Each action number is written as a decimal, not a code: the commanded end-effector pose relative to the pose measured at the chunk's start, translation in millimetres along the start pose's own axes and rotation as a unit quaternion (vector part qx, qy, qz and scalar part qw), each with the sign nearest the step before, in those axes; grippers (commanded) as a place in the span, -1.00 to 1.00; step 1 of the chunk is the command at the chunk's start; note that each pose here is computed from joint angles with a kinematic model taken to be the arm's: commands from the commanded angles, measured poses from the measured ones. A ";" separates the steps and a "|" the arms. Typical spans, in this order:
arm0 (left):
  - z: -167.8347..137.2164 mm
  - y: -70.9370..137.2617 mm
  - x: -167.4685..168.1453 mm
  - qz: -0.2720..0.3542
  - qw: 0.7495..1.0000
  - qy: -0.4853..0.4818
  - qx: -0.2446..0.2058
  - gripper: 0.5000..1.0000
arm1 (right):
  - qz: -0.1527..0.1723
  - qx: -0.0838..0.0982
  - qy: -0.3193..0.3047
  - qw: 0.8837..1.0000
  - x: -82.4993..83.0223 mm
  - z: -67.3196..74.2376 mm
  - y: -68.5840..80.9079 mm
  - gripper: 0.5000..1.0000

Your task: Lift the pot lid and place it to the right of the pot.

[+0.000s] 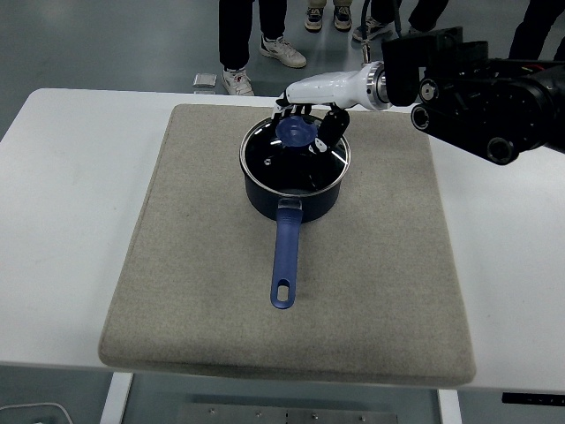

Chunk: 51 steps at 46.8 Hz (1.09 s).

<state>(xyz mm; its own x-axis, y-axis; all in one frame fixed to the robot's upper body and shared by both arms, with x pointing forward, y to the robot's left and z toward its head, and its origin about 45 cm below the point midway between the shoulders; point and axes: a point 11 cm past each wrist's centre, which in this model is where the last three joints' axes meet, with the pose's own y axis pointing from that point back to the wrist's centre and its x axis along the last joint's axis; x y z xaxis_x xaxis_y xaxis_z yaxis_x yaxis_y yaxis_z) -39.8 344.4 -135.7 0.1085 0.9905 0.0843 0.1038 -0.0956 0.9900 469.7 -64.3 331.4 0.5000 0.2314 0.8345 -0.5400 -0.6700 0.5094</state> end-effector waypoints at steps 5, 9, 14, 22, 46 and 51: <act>0.1 0.0 0.0 0.000 1.000 0.000 0.000 1.00 | -0.002 0.000 0.000 1.000 -0.4 -0.1 0.0 -0.32; 0.1 0.0 0.0 0.000 1.000 0.000 0.000 1.00 | -0.003 0.000 0.000 1.000 0.0 -0.3 0.2 -0.37; 0.1 0.0 0.0 0.000 1.000 0.000 0.000 1.00 | -0.002 0.001 -0.001 1.000 0.9 -0.8 0.4 -0.45; 0.1 0.0 0.0 0.000 1.000 0.000 0.000 1.00 | -0.003 0.001 -0.001 1.000 2.9 -1.1 1.4 -0.67; 0.0 0.0 0.0 0.000 1.000 0.000 0.000 1.00 | -0.004 -0.008 0.006 1.000 25.5 -1.4 14.0 -0.83; 0.0 0.0 0.0 0.000 1.000 0.000 0.000 1.00 | -0.003 -0.025 0.004 1.000 30.4 12.6 25.3 -0.83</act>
<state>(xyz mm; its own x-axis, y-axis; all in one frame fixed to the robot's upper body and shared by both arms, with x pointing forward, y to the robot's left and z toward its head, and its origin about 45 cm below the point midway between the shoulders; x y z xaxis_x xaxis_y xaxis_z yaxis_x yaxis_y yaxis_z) -39.6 344.4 -135.7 0.1081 0.9906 0.0843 0.1040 -0.0956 0.9900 475.7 -71.9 361.6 0.4989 0.2440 0.8316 -0.5528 -0.6495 0.5221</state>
